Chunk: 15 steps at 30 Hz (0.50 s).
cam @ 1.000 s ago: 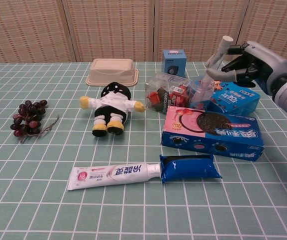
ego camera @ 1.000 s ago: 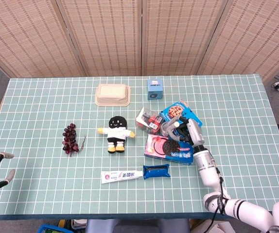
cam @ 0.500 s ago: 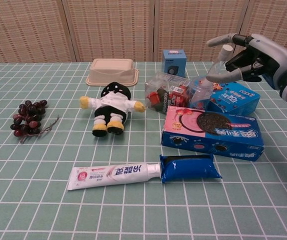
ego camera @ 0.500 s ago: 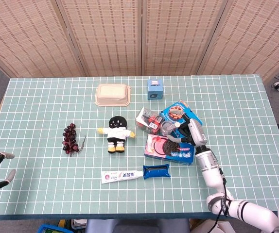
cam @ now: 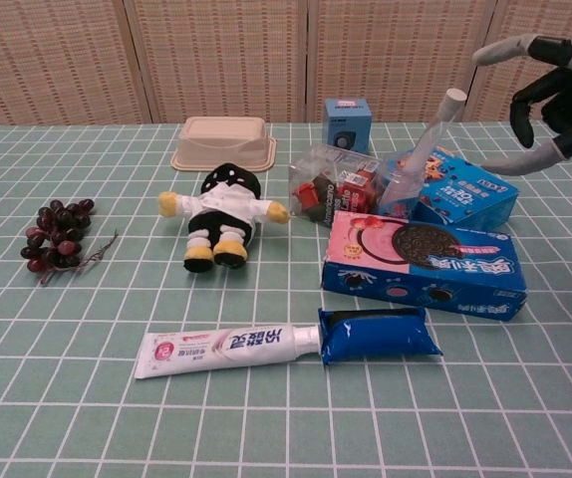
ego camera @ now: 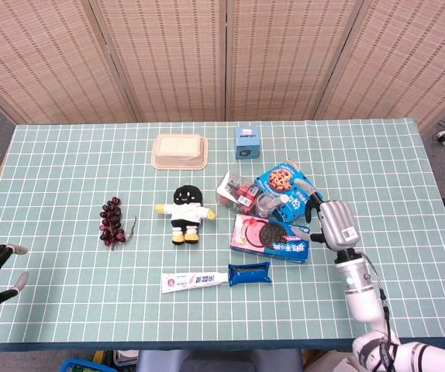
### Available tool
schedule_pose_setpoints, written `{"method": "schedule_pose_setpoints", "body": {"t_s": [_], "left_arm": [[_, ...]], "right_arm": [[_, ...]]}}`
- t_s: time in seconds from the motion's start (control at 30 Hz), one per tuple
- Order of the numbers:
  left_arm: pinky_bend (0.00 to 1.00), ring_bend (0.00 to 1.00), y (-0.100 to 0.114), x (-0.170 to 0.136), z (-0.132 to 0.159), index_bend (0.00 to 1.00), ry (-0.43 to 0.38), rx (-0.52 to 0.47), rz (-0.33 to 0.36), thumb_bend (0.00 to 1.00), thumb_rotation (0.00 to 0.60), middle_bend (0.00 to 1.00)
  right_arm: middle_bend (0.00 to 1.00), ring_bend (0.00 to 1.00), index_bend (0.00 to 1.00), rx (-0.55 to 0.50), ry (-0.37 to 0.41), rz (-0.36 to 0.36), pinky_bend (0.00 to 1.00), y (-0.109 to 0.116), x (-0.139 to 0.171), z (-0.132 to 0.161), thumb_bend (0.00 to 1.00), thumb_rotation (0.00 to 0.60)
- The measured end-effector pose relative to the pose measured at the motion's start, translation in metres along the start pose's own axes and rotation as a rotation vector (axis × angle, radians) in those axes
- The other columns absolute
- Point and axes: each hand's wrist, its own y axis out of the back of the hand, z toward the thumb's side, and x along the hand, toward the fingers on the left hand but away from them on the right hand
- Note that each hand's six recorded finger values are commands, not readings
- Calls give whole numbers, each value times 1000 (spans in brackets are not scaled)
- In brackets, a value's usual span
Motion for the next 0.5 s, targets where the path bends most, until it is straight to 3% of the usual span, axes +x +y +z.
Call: {"method": "schedule_pose_setpoints", "body": {"t_s": [0.1, 0.17, 0.3, 0.5], "left_arm": [[534, 358, -2, -1, 3, 466, -5, 9, -5, 323, 600, 390], [534, 358, -3, -1, 5, 466, -9, 14, -7, 322, 600, 390], [534, 358, -6, -2, 8, 466, -14, 26, -11, 322, 600, 390], [534, 358, -7, -3, 9, 468, -9, 34, -6, 323, 600, 390]], "right_arm": [[498, 548, 164, 127, -48, -2, 743, 17, 26, -10, 102, 600], [487, 497, 191, 188, -92, -3, 677, 28, 45, -21, 110, 600], [476, 456, 253, 266, -178, -13, 613, 46, 82, -45, 123, 600], [476, 448, 284, 303, -211, -69, 586, 62, 112, -61, 136, 600]]}}
